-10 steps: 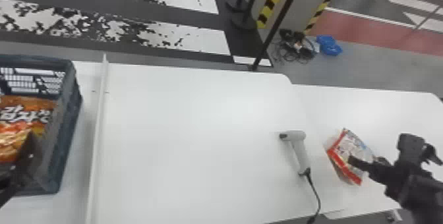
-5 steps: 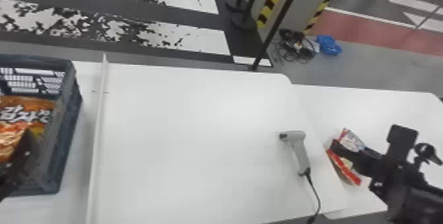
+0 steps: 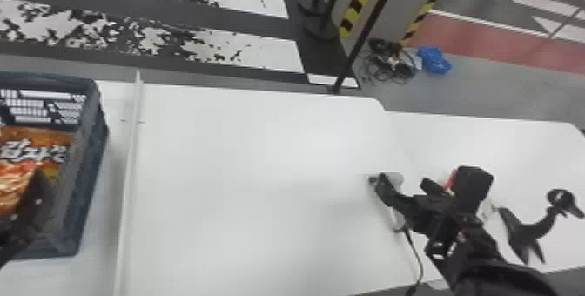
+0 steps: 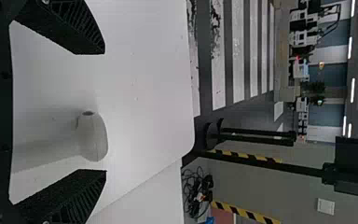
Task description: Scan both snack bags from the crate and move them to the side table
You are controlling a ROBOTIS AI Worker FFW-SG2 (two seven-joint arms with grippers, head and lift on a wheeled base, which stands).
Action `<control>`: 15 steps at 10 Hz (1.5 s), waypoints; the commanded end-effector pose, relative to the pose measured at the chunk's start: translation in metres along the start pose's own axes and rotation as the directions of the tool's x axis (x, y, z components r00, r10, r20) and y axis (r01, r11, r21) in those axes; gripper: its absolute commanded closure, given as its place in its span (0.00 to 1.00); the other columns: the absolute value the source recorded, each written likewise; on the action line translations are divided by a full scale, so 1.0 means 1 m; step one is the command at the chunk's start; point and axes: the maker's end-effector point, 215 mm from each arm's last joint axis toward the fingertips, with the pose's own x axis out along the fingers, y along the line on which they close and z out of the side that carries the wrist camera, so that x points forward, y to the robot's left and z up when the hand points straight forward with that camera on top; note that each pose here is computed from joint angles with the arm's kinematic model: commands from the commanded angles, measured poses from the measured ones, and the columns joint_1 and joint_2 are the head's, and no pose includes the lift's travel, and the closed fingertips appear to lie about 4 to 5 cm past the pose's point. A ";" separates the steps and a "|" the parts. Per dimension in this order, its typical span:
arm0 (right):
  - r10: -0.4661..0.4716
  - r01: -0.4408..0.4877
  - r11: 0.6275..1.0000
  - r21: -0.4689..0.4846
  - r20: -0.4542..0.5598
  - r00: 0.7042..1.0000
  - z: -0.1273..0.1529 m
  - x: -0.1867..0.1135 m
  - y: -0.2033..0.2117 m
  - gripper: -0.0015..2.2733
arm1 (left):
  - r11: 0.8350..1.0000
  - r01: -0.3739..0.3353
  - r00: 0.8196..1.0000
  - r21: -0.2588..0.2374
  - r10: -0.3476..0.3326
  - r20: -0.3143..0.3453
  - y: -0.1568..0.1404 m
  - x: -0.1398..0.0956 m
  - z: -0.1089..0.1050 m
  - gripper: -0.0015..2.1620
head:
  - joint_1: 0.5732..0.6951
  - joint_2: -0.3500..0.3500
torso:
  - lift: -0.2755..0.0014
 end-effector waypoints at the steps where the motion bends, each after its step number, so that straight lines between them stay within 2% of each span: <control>1: 0.067 -0.067 0.998 0.004 0.083 0.994 0.012 -0.004 0.049 0.01 | 1.000 0.001 1.000 -0.002 -0.001 -0.004 -0.001 0.000 -0.002 0.05 | 1.00 0.03 | 0.72; 3: 0.153 -0.142 0.988 -0.063 0.234 0.960 0.044 -0.014 0.106 0.01 | 1.000 0.004 1.000 -0.004 -0.004 -0.009 -0.003 0.000 -0.004 0.05 | 1.00 0.14 | 0.72; 4: 0.177 -0.160 0.984 -0.082 0.279 0.944 0.049 -0.021 0.128 0.01 | 1.000 0.006 1.000 -0.004 -0.006 -0.010 -0.004 0.000 -0.004 0.05 | 1.00 0.21 | 0.72; 6: 0.201 -0.181 0.979 -0.090 0.344 0.917 0.046 -0.035 0.161 0.01 | 1.000 0.010 1.000 -0.002 -0.010 -0.012 -0.004 0.001 -0.005 0.05 | 1.00 0.31 | 0.72; 8: 0.220 -0.194 0.976 -0.103 0.409 0.886 0.046 -0.054 0.187 0.01 | 1.000 0.019 1.000 -0.007 -0.020 -0.019 -0.009 0.002 -0.007 0.05 | 1.00 0.37 | 0.72; 11: 0.234 -0.210 0.972 -0.104 0.407 0.883 0.028 -0.061 0.205 0.01 | 0.999 0.040 0.998 -0.002 -0.040 -0.044 -0.019 0.004 -0.012 0.05 | 1.00 0.44 | 0.72; 12: 0.239 -0.216 0.971 -0.102 0.407 0.882 0.028 -0.062 0.209 0.01 | 0.999 0.044 0.993 -0.010 -0.045 -0.105 -0.027 0.007 -0.027 0.05 | 1.00 0.44 | 0.72; 15: 0.227 -0.217 0.974 -0.071 0.389 0.893 0.023 -0.059 0.207 0.01 | 0.998 0.061 0.992 0.004 -0.060 -0.115 -0.039 0.011 -0.028 0.05 | 1.00 0.42 | 0.72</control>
